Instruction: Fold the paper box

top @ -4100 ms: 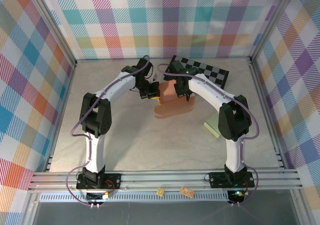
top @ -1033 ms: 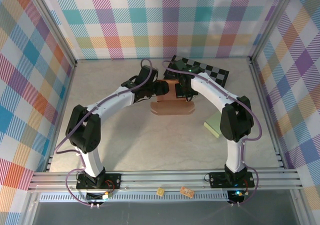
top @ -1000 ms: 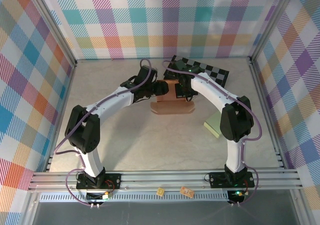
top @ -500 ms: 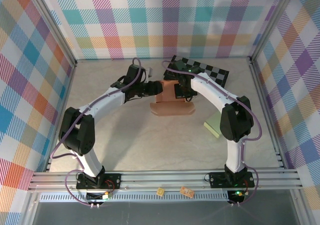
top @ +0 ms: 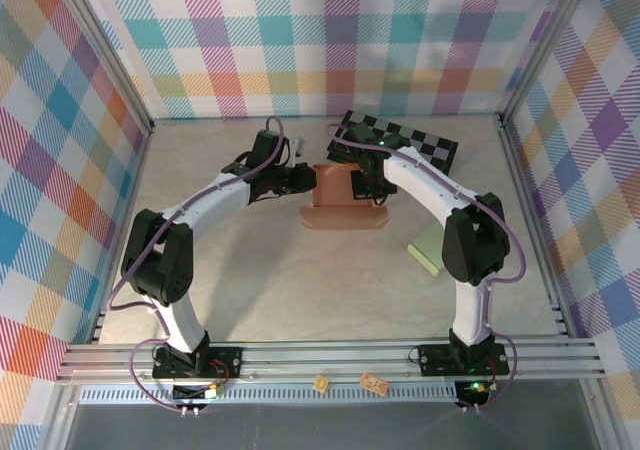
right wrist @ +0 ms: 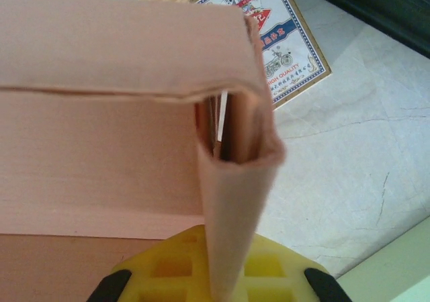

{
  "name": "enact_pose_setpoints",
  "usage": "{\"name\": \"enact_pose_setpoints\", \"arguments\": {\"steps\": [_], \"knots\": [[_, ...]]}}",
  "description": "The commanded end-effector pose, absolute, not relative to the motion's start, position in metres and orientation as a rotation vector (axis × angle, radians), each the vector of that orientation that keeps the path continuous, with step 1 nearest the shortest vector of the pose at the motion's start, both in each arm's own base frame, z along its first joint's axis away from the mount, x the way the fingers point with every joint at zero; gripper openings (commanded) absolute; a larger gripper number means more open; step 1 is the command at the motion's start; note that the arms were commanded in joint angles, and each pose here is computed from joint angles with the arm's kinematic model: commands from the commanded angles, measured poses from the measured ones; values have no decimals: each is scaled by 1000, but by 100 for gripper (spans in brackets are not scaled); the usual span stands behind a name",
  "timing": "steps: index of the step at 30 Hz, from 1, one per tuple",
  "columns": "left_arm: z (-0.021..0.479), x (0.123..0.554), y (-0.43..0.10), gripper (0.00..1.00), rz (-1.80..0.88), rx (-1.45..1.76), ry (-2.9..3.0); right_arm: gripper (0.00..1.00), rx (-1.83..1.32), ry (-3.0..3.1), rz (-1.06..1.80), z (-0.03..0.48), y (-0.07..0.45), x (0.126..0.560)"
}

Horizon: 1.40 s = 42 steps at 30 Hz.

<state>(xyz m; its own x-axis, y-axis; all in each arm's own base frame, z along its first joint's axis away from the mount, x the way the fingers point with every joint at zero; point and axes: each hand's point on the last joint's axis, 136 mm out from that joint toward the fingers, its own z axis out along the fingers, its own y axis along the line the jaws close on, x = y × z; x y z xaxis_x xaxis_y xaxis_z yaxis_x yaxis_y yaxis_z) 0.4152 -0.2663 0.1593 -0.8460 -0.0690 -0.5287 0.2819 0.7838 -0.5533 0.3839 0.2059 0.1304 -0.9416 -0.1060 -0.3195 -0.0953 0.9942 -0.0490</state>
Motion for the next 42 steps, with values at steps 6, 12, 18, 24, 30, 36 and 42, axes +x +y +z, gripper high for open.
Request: {"name": "enact_pose_setpoints", "arguments": {"steps": [6, 12, 18, 24, 30, 36, 42], "knots": [[178, 413, -290, 0, -791, 270, 2403, 0, -184, 2792, 44, 143, 220, 377], [173, 408, -270, 0, -369, 168, 2467, 0, -195, 2785, 47, 143, 224, 375], [148, 406, -272, 4, -382, 100, 2509, 0, -215, 2805, 48, 135, 227, 372], [113, 403, -276, 9, -388, 88, 2601, 0, -239, 2850, 54, 115, 231, 368], [79, 385, -264, 12, -354, 35, 2678, 0, -255, 2873, 36, 94, 235, 359], [61, 378, -265, 24, -407, 0, 2701, 0, -291, 2870, 21, 83, 237, 354], [55, 385, -258, 25, -405, -29, 2706, 0, -301, 2871, 9, 78, 235, 351]]}}
